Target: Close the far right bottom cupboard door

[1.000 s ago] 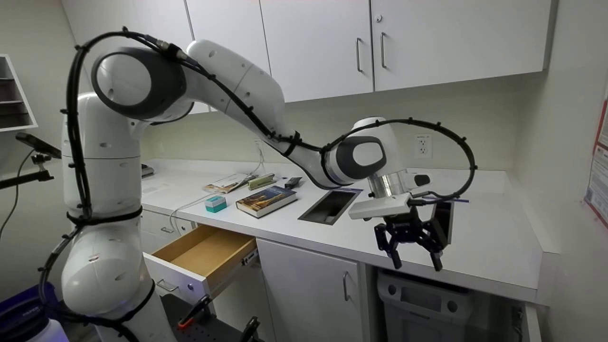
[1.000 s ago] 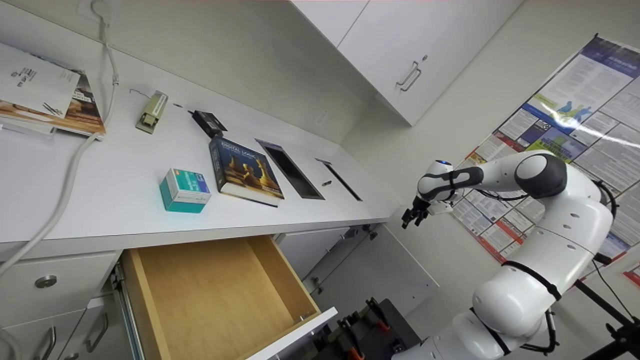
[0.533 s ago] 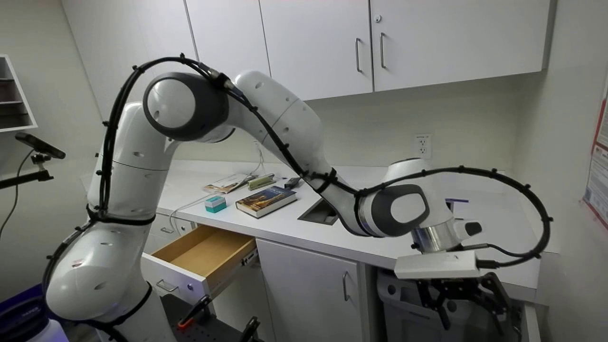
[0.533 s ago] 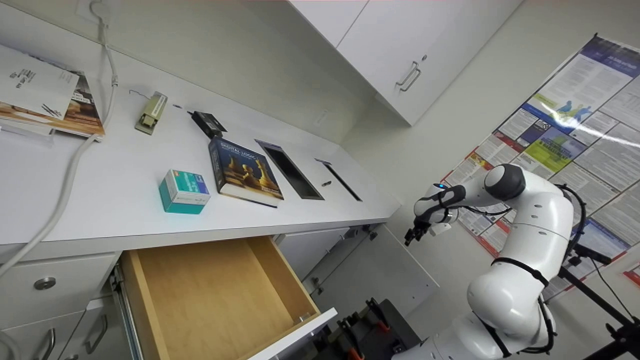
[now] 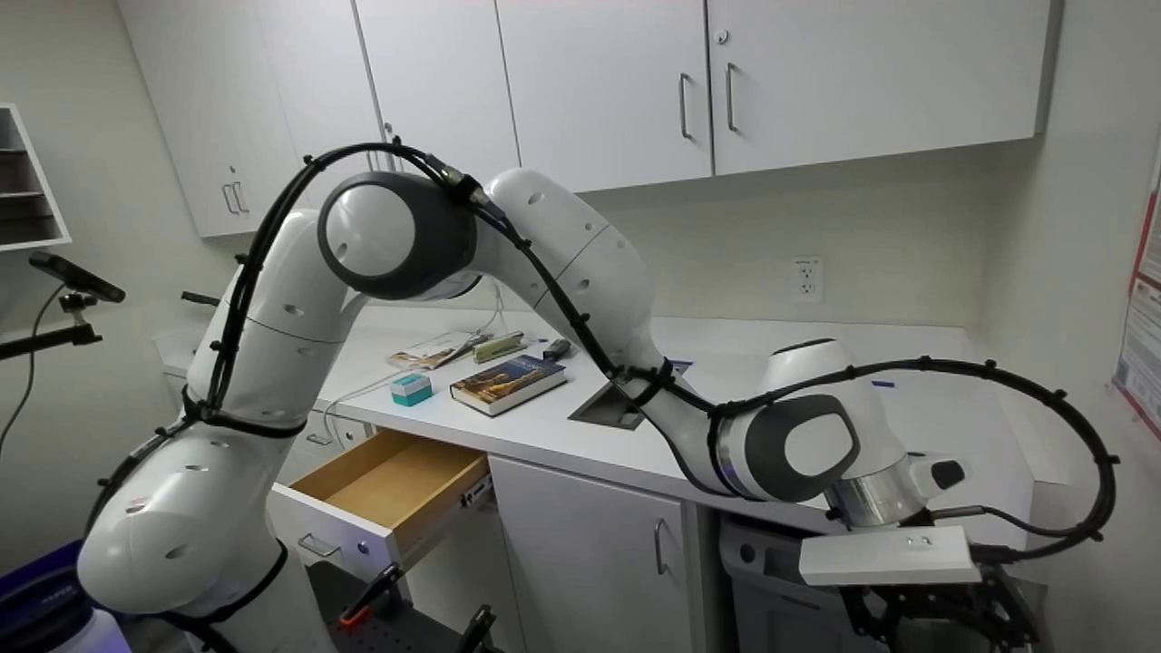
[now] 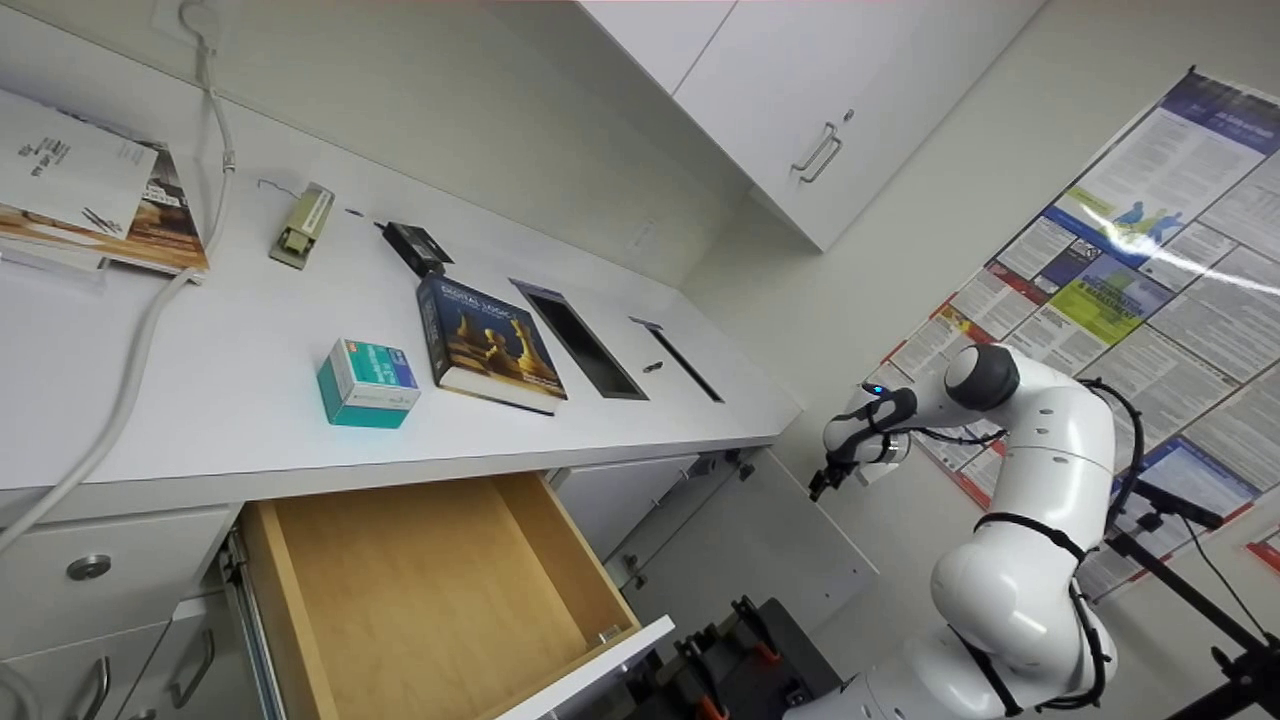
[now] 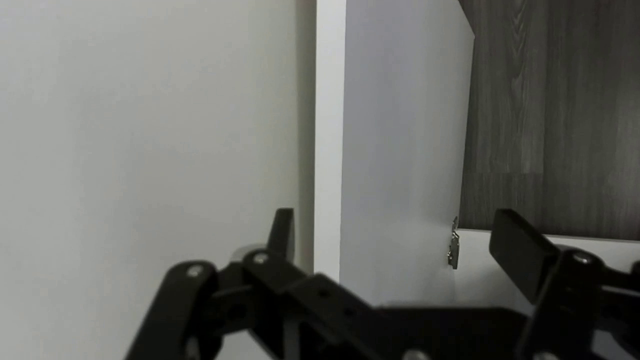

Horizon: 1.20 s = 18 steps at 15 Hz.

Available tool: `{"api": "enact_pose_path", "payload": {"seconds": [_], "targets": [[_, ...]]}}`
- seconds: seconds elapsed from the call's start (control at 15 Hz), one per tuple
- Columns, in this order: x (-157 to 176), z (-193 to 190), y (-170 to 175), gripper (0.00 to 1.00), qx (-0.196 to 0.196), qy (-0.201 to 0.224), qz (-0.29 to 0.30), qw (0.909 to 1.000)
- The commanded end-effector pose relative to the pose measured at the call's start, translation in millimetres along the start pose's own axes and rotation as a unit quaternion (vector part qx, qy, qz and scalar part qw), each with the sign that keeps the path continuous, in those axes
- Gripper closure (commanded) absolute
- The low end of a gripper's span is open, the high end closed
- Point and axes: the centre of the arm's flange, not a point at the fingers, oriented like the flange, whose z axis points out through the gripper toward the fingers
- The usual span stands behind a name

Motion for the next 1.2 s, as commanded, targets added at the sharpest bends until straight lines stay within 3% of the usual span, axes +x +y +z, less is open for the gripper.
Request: {"api": "enact_pose_path", "payload": {"seconds": [0.0,0.47,1.13], "targets": [[4.8,9.9,0.1,0.0,0.012,0.006,-0.004,0.9999],[-0.3,47.6,2.2,0.0,0.046,0.017,0.044,0.9978],[-0.4,78.3,18.4,0.0,0.037,0.01,0.09,0.9952]]}}
